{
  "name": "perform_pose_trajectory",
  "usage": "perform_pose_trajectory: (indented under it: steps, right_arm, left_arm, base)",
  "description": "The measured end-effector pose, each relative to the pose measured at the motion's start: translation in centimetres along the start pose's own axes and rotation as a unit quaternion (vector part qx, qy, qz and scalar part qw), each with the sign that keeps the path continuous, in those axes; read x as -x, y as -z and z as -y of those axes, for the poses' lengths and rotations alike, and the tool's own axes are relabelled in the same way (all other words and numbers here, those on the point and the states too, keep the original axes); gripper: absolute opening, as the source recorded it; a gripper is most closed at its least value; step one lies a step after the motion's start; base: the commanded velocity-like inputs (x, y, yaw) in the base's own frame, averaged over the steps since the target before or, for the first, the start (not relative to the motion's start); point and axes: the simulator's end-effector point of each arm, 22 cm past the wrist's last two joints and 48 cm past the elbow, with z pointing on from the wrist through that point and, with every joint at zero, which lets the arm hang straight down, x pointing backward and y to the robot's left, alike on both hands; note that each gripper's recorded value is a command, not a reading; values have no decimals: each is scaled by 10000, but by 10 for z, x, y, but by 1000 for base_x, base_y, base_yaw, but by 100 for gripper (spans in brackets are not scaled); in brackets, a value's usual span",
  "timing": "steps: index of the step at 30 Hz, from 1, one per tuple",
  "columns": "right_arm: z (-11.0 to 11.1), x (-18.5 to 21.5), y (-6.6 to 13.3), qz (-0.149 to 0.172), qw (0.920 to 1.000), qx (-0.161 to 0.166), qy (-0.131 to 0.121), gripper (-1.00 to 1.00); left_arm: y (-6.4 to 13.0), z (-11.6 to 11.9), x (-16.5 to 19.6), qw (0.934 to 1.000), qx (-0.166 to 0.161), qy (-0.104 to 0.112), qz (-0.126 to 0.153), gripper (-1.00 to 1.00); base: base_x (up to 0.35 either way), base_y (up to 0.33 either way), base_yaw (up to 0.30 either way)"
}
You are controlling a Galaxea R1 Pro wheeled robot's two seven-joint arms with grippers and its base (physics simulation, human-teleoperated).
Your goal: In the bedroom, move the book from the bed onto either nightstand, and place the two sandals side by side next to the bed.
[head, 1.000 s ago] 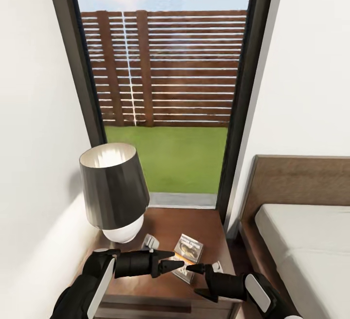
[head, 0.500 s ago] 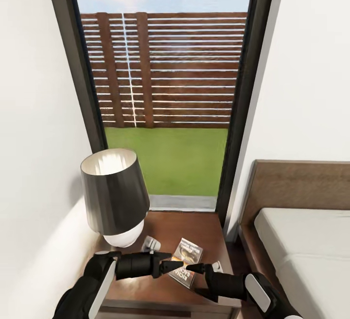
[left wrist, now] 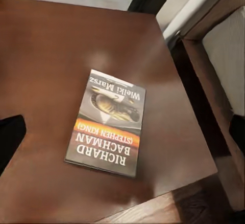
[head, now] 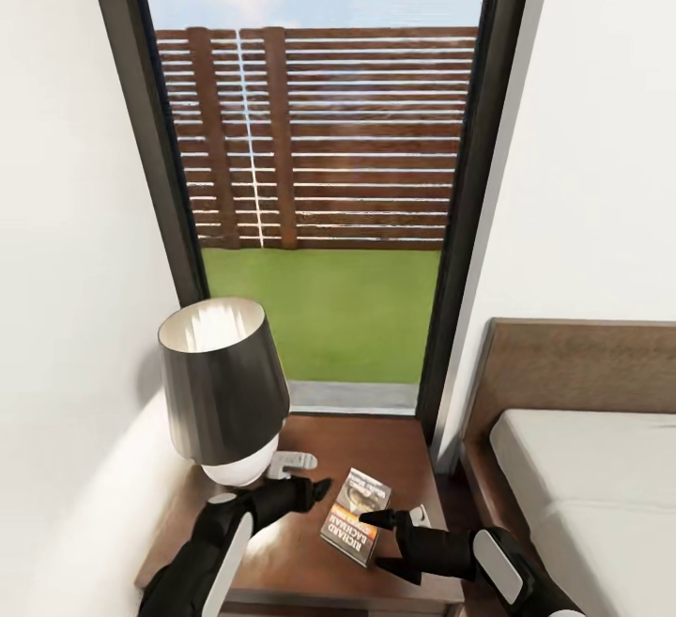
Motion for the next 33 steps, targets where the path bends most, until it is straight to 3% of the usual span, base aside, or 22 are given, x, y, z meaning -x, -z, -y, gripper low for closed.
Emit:
perform_pose_trajectory:
  steps: [2,7,23,28,30,33]
  right_arm:
    - [-4,0,1,-1,10000,-1,-1,100]
    - [-12,0,5,3,10000,-12,3,100]
    - [-35,3,19,72,9999,-114,75,100]
    - [-20,36,46,672,9945,-489,639,100]
    - [-14,41,53,761,9913,-670,836,100]
    - [20,44,66,755,9772,-1447,1355,100]
  left_arm:
    - [1,-10,4,9996,292,0,60,100]
    - [6,-20,12,9981,610,9,94,100]
    - [11,-34,-11,9960,862,110,-218,100]
    - [12,-35,-24,9951,896,158,-388,100]
    - [13,-35,-27,9949,907,169,-414,100]
    - [14,-37,-33,9946,933,180,-406,100]
  base:
    - [0,0,0]
    - [0,0,0]
    - [0,0,0]
    - [0,0,0]
    - [0,0,0]
    - [0,0,0]
